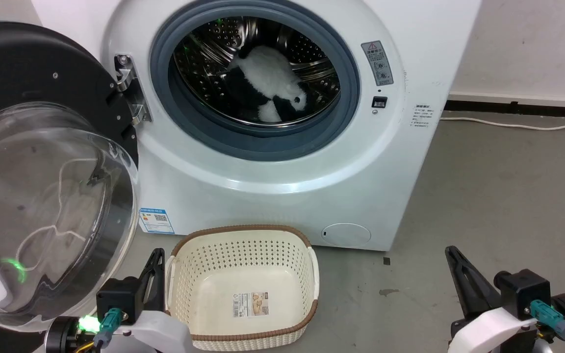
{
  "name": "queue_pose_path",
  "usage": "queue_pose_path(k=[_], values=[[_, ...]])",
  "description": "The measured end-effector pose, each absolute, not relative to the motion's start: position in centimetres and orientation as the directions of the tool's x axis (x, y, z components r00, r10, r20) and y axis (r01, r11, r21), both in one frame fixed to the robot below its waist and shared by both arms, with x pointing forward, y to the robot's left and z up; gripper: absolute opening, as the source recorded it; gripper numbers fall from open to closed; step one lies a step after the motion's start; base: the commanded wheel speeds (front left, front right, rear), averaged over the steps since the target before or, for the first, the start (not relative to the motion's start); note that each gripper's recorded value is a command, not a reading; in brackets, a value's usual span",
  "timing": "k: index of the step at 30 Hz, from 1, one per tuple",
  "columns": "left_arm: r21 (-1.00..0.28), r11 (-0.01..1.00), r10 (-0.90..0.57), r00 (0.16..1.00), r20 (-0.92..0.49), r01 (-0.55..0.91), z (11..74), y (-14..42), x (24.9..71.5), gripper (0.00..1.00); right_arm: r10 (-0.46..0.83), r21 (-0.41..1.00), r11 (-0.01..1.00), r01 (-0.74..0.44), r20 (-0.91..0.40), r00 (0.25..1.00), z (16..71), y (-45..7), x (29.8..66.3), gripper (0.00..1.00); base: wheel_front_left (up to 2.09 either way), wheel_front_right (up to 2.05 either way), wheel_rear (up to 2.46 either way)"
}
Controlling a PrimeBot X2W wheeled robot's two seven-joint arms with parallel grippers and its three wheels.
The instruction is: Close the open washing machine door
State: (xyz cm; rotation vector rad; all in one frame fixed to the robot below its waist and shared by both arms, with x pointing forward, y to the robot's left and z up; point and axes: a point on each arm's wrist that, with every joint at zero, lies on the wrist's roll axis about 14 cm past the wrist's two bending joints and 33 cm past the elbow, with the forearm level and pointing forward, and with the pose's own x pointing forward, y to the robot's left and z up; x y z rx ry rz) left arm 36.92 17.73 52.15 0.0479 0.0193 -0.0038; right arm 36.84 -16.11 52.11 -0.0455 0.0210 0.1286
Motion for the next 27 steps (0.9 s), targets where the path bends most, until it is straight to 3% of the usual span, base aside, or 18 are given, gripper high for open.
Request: queue_pose_path(k=[15,16,27], values=[[0.048,0.999,-0.003,1.000,-0.019,0.004,52.15,17.73,36.93,0.00,0.128,-0.044,0.991,-0.129,-0.024,0.991,52.11,-16.10,36.84,0.00,0.00,0.00,0.00],[0.048,0.999,-0.004,1.000,-0.021,0.005,52.11,17.71,36.91,1.00,0.128,-0.043,0.991,-0.129,-0.025,0.991,52.07,-16.11,36.82,1.00,0.00,0.00,0.00],[0.048,0.999,-0.013,1.000,-0.006,0.013,52.31,17.41,36.85,1.00,0.131,-0.032,0.991,-0.131,-0.013,0.991,52.20,-16.03,36.89,1.00,0.00,0.00,0.00]])
